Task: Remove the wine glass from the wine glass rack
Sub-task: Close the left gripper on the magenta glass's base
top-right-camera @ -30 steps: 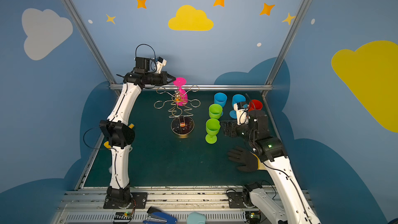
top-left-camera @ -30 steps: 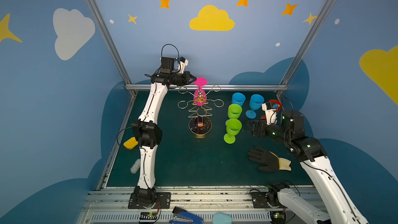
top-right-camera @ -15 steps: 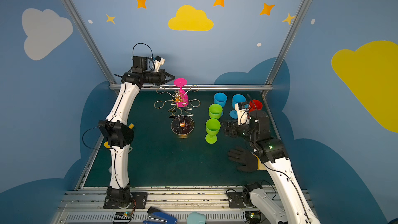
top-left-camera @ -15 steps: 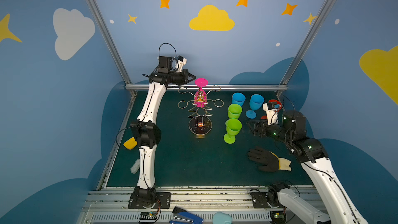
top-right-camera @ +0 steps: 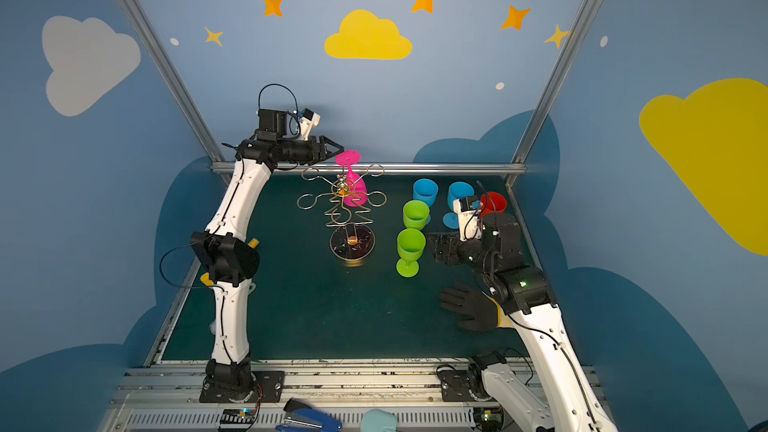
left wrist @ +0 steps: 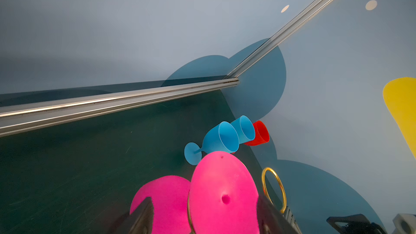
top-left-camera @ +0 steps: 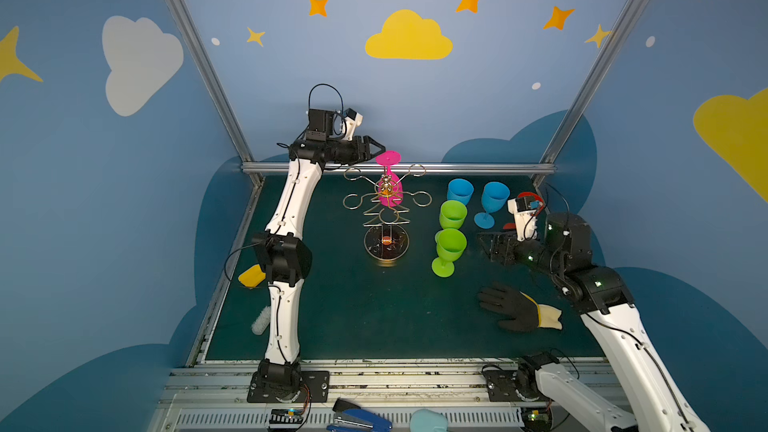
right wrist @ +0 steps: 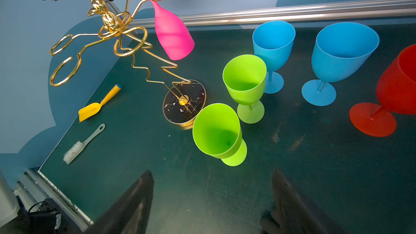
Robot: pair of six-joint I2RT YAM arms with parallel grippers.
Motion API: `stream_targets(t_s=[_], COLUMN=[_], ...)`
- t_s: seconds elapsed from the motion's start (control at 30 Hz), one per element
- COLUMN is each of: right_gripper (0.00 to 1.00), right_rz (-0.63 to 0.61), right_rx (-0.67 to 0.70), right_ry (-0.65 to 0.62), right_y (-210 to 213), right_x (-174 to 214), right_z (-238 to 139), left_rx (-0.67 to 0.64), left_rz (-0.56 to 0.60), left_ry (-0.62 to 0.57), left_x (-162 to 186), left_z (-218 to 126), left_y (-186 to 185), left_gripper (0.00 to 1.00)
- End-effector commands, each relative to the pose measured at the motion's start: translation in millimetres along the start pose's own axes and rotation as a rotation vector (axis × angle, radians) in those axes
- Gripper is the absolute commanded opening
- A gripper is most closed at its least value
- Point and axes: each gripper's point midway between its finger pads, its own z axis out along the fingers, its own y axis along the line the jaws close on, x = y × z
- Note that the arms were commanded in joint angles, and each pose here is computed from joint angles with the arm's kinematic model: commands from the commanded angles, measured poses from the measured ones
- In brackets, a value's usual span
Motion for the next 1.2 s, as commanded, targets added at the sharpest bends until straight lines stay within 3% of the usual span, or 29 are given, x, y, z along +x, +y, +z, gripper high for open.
stream_targets(t_s=[0.0,0.3,0.5,0.63,1.17], right_gripper=[0.81,0.81,0.81,0.81,0.81], right_rz=[-0.01,-0.006,-0.006,-0.007,-0.006], right_rx=[0.006,0.006,0.009,0.009,0.016], right_ry=[-0.014,-0.016,-0.015,-0.018,-0.017], right_y=[0,0,0,-1,-2], right_x=[-6,-8,-8,-9,-7], right_z=[-4,-4,-4,-3,-4], left_rx=[-0.012,-0.005,-0.022,-0.025,0.054], left_rz=[0.06,0.087,0.068,0.054,-0.028], left_ry=[0.036,0.056,0.066,0.053,0.004], left_x=[10,17,20,16,-2], left_z=[11,20,22,19,6], left_y=[4,5,10,11,-1], left_gripper=[0.74,0.71,0.53,0.26,0.07])
